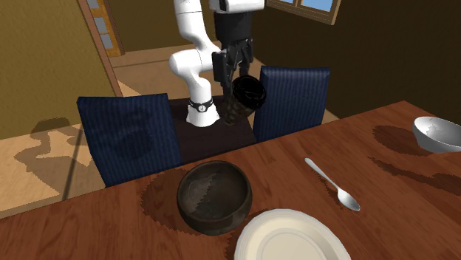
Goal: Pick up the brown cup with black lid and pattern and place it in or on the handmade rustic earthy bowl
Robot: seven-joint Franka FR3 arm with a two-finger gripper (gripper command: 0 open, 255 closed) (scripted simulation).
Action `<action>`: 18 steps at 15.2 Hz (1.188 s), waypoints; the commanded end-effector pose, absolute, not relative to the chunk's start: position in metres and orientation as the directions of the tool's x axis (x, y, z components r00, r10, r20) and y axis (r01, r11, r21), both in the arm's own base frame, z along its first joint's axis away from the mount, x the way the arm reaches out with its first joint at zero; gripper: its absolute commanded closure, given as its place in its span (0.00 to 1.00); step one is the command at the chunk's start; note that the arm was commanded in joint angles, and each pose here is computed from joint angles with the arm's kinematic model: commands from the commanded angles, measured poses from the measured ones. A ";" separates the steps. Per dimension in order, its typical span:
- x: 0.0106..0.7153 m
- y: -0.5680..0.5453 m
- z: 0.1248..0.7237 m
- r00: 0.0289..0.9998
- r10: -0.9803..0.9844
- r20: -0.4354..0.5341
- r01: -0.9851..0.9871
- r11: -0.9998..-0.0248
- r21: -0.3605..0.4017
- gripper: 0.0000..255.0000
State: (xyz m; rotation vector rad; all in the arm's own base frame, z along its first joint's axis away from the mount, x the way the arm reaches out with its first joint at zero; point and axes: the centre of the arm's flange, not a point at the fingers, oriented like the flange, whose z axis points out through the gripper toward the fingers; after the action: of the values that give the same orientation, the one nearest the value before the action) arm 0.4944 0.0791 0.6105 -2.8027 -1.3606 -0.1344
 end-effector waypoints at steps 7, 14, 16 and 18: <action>0.577 0.018 0.629 0.615 0.783 0.088 0.785 -0.619 0.018 1.00; 0.635 -0.023 0.630 0.615 0.783 0.088 0.785 -0.619 0.018 1.00; 0.635 -0.023 0.620 0.615 0.783 0.088 0.785 -0.619 0.018 1.00; 0.635 -0.023 0.609 0.615 0.783 0.088 0.785 -0.619 0.018 1.00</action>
State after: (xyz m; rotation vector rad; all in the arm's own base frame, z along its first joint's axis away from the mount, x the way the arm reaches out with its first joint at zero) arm 0.6356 -0.0228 0.6140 -2.8027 -1.3607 -0.1334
